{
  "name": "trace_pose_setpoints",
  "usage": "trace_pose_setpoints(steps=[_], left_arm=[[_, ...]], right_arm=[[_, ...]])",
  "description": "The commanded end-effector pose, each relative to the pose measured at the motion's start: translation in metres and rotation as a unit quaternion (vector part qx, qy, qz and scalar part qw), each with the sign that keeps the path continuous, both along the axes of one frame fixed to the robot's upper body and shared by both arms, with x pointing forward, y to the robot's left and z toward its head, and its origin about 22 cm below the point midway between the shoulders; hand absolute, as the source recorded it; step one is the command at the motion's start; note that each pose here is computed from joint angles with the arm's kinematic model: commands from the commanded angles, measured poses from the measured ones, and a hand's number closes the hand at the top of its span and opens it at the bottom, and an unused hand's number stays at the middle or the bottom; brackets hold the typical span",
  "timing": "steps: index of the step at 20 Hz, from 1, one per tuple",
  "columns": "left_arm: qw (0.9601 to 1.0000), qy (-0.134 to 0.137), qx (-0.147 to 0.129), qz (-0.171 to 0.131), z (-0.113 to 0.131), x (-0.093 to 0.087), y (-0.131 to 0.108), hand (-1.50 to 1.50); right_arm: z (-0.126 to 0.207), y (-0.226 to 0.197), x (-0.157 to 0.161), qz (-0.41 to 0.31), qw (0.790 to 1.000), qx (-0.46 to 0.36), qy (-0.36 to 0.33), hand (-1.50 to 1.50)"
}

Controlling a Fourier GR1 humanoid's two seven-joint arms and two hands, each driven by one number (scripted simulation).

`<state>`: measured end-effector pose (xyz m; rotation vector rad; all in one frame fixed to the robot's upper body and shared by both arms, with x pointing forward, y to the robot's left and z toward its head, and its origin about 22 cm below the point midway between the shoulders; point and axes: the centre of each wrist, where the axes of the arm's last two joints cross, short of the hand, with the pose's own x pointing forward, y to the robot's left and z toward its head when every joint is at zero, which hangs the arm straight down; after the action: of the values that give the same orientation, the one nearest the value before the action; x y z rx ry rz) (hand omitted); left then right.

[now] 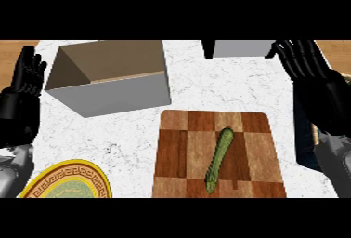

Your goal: Pick the squash from the cutting board and place it in the basket

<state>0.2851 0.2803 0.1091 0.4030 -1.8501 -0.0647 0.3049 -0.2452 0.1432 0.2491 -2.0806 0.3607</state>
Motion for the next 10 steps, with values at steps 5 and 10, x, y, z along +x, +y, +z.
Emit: trace_pose_setpoints(steps=[5, 10], left_arm=[[0.992, 0.105, -0.02, 0.067, -0.037, -0.011, 0.03, 0.0], [0.9866, 0.151, -0.055, 0.029, -0.05, -0.008, 0.018, 0.0]], right_arm=[[-0.083, -0.086, -0.044, -0.352, 0.921, -0.045, 0.16, 1.5], [-0.119, -0.005, -0.059, -0.445, 0.893, -0.009, 0.067, -1.5]])
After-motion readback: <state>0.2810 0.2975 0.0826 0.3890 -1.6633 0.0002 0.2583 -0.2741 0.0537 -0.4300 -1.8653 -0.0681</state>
